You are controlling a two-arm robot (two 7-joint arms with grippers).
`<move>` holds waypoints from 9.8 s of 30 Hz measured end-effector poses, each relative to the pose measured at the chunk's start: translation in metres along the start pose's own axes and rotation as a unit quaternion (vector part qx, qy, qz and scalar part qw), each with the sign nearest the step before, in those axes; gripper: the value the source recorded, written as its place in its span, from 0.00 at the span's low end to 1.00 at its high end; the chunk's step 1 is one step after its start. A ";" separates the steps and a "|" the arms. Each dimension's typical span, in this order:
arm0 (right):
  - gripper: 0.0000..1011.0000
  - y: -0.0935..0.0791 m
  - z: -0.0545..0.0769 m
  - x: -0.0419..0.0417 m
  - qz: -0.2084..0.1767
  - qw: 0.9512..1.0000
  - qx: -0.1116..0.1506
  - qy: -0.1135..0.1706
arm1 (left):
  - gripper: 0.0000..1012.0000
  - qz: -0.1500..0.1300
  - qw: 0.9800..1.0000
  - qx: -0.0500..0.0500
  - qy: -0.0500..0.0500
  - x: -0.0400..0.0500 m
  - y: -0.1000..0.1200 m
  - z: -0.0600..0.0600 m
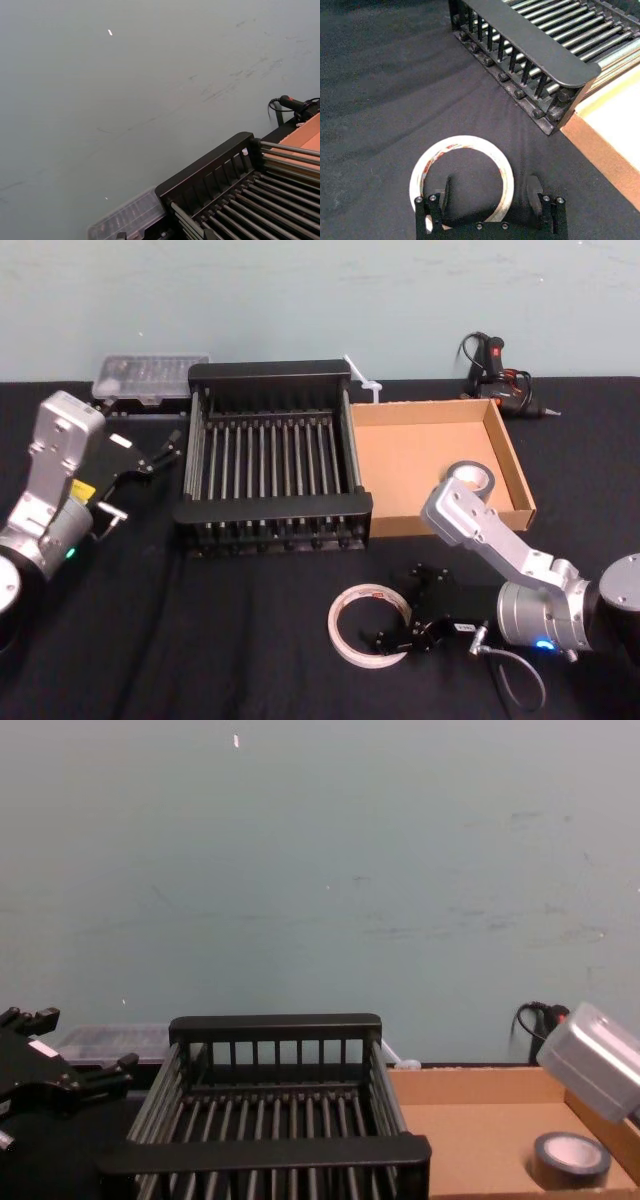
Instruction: Pick up the white tape and place it into the black box , Pick up the silver tape and place it into the brown box.
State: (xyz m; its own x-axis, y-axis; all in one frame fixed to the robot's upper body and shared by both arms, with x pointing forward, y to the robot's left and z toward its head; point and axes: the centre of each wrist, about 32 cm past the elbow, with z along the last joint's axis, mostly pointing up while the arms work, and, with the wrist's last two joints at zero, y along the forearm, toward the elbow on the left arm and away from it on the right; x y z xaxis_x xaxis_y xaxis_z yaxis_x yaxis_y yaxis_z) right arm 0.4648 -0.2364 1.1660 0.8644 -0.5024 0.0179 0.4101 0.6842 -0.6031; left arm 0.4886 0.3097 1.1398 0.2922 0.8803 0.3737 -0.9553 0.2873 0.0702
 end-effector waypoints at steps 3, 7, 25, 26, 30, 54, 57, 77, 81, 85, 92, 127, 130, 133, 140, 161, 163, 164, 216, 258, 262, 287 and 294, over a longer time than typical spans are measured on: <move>0.99 0.000 0.000 0.0002 0.001 1.000 -0.001 0.000 | 0.99 0.000 1.000 0.000 0.000 0.0000 0.000 0.000; 0.99 0.000 0.000 0.0001 0.001 1.000 -0.001 0.000 | 0.99 0.000 1.000 0.000 0.000 0.0000 0.000 0.000; 0.99 0.000 0.000 0.0001 0.000 1.000 -0.002 0.000 | 0.99 0.000 1.000 0.000 0.000 0.0000 0.000 0.000; 0.99 0.000 0.000 0.0001 0.000 1.000 -0.001 0.000 | 0.99 0.000 1.000 0.000 0.000 0.0000 0.000 0.000; 0.93 0.000 0.000 0.0001 0.000 1.000 -0.001 0.000 | 0.99 0.000 1.000 0.000 0.000 0.0000 0.000 0.000; 0.22 0.000 0.000 0.0001 0.000 1.000 -0.001 0.001 | 0.99 0.000 1.000 0.000 0.000 0.0000 0.000 0.000; 0.13 0.000 0.000 0.0001 0.000 1.000 -0.001 0.001 | 0.99 0.000 1.000 0.000 0.000 0.0000 0.000 0.000; 0.10 0.000 0.000 0.0001 0.000 1.000 -0.001 0.001 | 0.99 0.000 1.000 0.000 0.000 0.0000 0.000 0.000; 0.10 -0.001 0.000 0.0002 0.000 1.000 0.001 0.000 | 0.99 0.000 1.000 0.000 0.000 0.0000 0.000 0.000; 0.10 -0.005 0.001 0.0016 -0.005 1.000 0.007 0.002 | 0.99 0.000 1.000 0.000 0.000 0.0000 0.000 0.000; 0.10 -0.016 0.002 0.0074 -0.026 0.999 0.020 0.007 | 0.99 0.000 1.000 0.000 0.000 0.0000 0.000 0.000; 0.10 -0.049 0.031 0.0571 -0.175 0.982 0.062 0.021 | 0.99 0.000 1.000 0.000 0.000 0.0000 0.000 0.000; 0.10 -0.047 0.037 0.0610 -0.178 0.981 0.068 0.022 | 0.99 0.000 1.000 0.000 0.000 0.0000 0.000 0.000; 0.10 -0.043 0.044 0.0643 -0.179 0.981 0.073 0.022 | 0.99 0.000 1.000 0.000 0.000 0.0000 0.000 0.000; 0.10 -0.030 0.060 0.0690 -0.173 0.981 0.085 0.016 | 0.99 0.000 1.000 0.000 0.000 0.0000 0.000 0.000; 0.10 0.008 0.105 0.0768 -0.131 0.985 0.115 -0.022 | 0.99 0.000 1.000 0.000 0.000 0.0000 0.000 0.000; 0.10 0.012 0.108 0.0773 -0.127 0.985 0.116 -0.025 | 0.99 0.000 1.000 0.000 0.000 0.0000 0.000 0.000; 0.10 0.014 0.109 0.0775 -0.125 0.985 0.116 -0.026 | 0.99 0.000 1.000 0.000 0.000 0.0000 0.000 0.000; 0.79 0.034 0.123 0.0788 -0.108 0.986 0.119 -0.035 | 0.99 0.000 1.000 0.000 0.000 0.0000 0.000 0.000; 0.99 -0.014 0.004 0.0312 -0.303 0.936 0.175 -0.040 | 0.99 0.000 1.000 0.000 0.000 0.0000 0.000 0.000; 0.99 -0.014 -0.009 0.0238 -0.317 0.931 0.177 -0.041 | 0.99 0.000 1.000 0.000 0.000 0.0000 0.000 0.000; 0.99 -0.014 -0.018 0.0181 -0.338 0.926 0.170 -0.023 | 0.99 0.000 1.000 0.000 0.000 0.0000 0.000 0.000; 0.99 -0.013 -0.018 0.0180 -0.337 0.926 0.170 -0.024 | 0.99 0.000 1.000 0.000 0.000 0.0000 0.000 0.000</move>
State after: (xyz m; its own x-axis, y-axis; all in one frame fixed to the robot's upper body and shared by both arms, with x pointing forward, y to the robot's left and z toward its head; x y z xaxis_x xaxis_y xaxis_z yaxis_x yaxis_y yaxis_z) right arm 0.4696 -0.2641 1.1602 0.3875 -0.8576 0.3383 0.9218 0.3547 -0.1566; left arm 0.4886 0.3096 1.1398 0.2923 0.8803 0.3737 -0.9552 0.2874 0.0702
